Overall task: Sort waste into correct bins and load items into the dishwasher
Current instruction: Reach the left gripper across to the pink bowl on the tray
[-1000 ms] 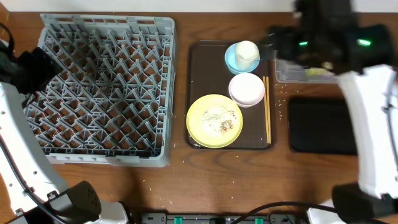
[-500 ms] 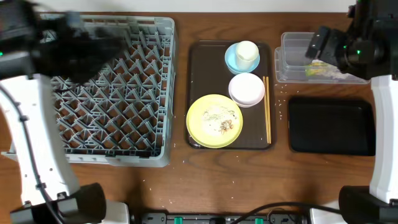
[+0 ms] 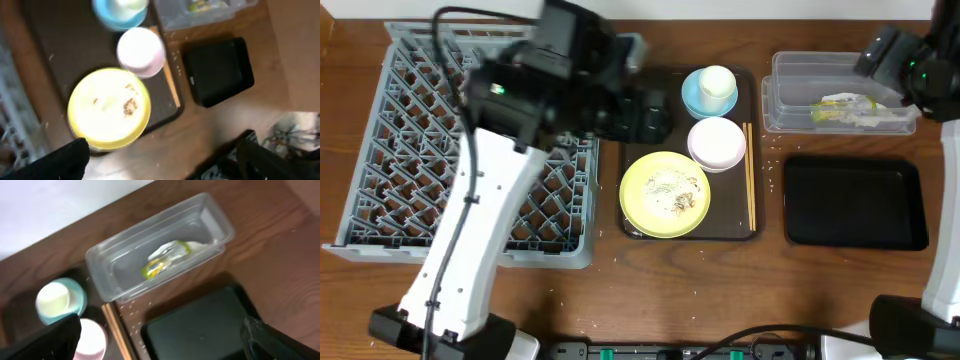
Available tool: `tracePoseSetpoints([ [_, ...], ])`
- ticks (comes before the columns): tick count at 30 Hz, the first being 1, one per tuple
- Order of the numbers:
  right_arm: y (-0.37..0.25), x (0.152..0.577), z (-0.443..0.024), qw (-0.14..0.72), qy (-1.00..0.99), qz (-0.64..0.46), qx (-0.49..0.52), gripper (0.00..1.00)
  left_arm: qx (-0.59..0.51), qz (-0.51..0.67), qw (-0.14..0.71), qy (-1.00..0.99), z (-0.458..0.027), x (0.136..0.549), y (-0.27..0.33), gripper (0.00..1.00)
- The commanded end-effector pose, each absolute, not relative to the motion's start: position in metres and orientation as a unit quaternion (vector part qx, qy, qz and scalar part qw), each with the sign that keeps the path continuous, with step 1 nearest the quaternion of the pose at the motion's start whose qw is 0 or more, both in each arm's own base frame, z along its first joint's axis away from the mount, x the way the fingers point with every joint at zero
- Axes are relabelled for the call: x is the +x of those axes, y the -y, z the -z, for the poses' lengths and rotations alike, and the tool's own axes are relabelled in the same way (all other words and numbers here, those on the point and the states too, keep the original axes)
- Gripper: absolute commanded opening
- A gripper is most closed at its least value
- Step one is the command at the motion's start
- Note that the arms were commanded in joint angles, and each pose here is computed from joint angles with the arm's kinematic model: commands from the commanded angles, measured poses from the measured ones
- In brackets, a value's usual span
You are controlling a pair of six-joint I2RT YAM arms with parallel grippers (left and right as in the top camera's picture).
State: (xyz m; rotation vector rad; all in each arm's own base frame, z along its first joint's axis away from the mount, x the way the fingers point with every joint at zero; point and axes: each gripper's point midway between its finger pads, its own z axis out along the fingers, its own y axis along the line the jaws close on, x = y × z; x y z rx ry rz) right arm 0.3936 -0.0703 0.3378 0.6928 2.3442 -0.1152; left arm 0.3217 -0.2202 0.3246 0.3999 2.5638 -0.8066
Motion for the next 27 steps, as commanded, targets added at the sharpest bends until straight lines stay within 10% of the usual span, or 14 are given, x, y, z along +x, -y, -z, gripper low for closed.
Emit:
tracePoseSetpoints([
  [1,0.094,0.388,-0.338,0.34,-0.889,0.084,0.294,0.99,0.169,0.282,0.238,-0.914,-0.329,0.324,0.239,0.94],
  [27,0.107,0.359,-0.322,0.277,-0.911,0.12,0.28,0.99,0.294,0.198,0.198,-0.914,-0.147,0.387,0.367,0.89],
])
